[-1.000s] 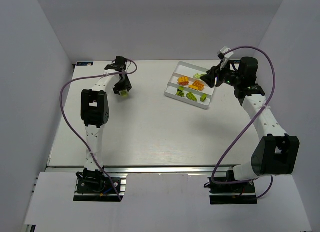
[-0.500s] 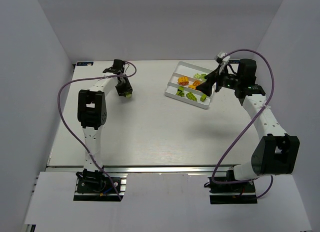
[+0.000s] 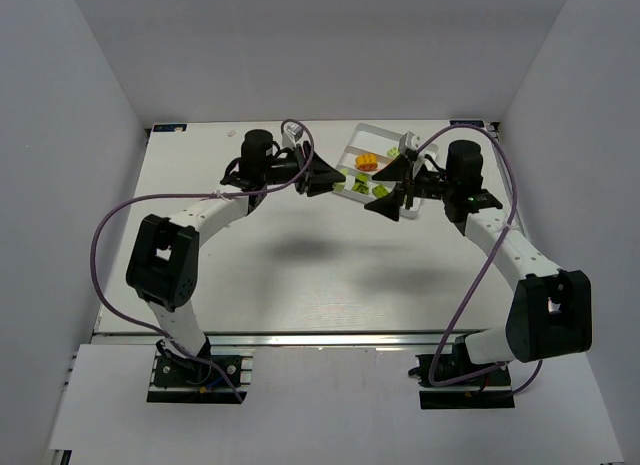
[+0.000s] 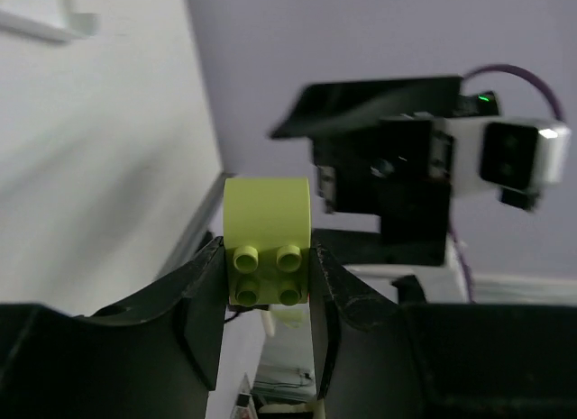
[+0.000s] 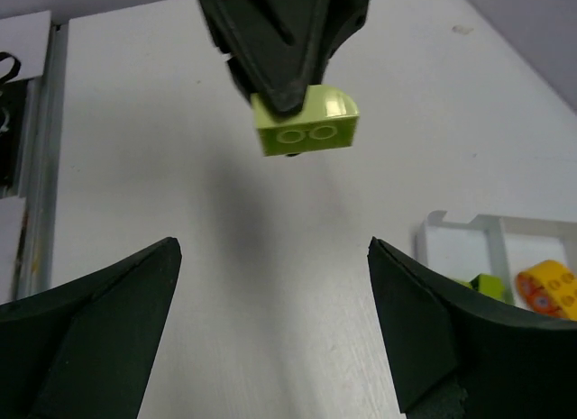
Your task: Sort the legos into containers by color
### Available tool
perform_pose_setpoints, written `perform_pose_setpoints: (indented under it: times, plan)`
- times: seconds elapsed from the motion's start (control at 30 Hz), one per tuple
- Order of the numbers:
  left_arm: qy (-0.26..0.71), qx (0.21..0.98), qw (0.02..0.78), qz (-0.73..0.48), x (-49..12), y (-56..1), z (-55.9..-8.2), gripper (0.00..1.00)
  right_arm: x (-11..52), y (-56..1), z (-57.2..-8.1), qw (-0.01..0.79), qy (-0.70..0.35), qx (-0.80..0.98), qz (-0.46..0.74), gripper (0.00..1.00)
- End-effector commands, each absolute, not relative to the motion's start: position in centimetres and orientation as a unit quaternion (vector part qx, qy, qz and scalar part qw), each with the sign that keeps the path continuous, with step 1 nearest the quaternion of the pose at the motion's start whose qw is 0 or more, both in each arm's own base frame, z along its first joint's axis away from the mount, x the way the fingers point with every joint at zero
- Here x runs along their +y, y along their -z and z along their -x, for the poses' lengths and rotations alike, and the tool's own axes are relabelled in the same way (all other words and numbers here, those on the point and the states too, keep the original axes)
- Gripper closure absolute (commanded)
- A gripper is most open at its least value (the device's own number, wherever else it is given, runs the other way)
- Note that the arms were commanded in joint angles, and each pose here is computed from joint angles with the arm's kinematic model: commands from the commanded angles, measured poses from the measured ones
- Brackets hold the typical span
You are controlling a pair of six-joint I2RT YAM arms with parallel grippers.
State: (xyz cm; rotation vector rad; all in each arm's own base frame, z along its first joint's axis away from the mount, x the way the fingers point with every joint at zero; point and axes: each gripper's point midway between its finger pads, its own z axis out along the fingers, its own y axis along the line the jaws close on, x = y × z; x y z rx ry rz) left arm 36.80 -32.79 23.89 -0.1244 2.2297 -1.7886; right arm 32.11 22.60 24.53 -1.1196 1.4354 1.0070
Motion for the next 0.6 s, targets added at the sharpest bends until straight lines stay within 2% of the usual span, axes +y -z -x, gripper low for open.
perform_pose_setpoints:
  times: [0.0,0.27,0.57]
  plan:
    - [0.717,0.679,0.156,-0.011,-32.7,-31.8,-34.1,0.82,23.4,-28.7,-34.2,0.586,-0.377,0.552,0.458,0.11]
    - [0.755,0.643,0.127,-0.021,-33.8,-33.3,-31.8,0.81,24.3,-31.7,-34.5,0.633,-0.354,0.514,0.458,0.11]
    - [0.766,0.631,0.117,-0.035,-34.9,-33.8,-31.4,0.81,26.1,-32.5,-32.7,0.617,-0.383,0.49,0.482,0.11]
